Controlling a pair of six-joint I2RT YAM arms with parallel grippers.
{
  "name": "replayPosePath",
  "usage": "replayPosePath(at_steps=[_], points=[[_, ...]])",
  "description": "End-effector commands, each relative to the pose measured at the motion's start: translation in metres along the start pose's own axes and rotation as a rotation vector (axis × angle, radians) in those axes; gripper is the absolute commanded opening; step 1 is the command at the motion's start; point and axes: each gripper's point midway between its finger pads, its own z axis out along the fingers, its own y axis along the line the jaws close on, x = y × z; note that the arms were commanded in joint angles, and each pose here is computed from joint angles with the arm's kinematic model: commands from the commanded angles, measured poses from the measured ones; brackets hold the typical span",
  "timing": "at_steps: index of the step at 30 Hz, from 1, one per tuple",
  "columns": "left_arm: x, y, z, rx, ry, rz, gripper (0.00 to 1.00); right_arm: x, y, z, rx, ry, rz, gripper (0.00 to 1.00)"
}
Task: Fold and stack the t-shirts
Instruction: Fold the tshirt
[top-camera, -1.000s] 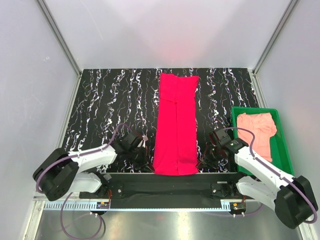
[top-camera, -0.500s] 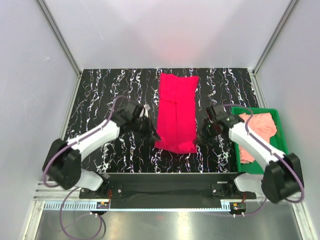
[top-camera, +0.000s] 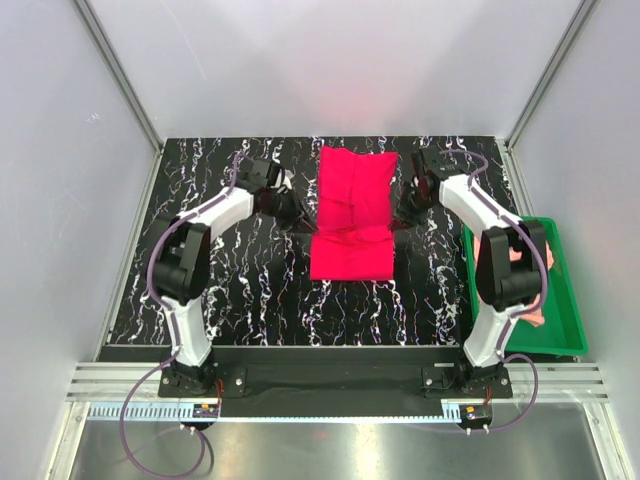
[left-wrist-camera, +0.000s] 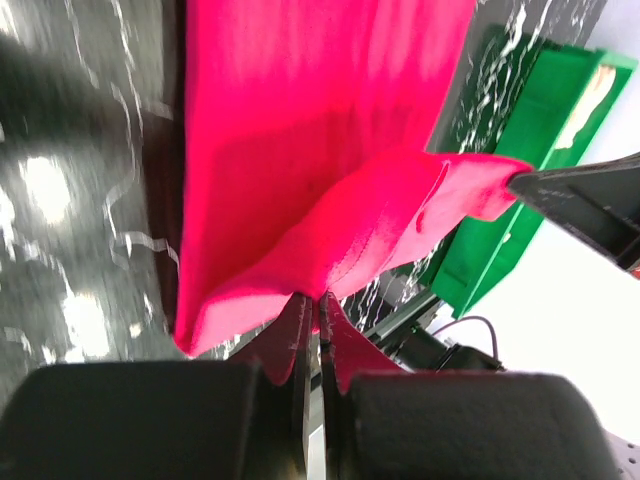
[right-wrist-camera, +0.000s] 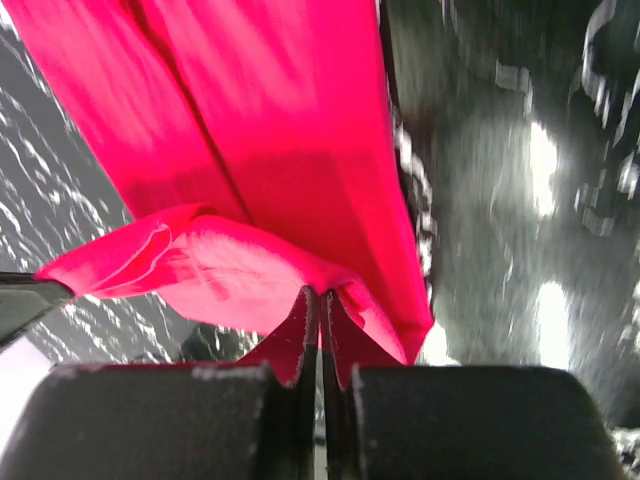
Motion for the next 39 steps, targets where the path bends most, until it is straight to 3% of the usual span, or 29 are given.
replayPosePath(at_steps=[1, 16, 37, 39], points=[[-0.014, -0.021, 0.004, 0.082, 0.026, 0.037, 0.00, -0.028, 0.006, -0.001, -0.011, -0.025, -0.070, 0.00], [-0.066, -0.030, 0.019, 0.120, -0.024, -0.019, 0.00, -0.070, 0.019, 0.023, -0.100, 0.013, -0.065, 0.00], [-0.100, -0.018, 0.038, 0.095, -0.051, -0.082, 0.00, -0.105, 0.021, 0.043, -0.171, 0.023, -0.038, 0.00], [-0.103, -0.013, 0.042, 0.082, -0.057, -0.082, 0.12, -0.109, 0.020, 0.046, -0.177, 0.026, -0.033, 0.01]])
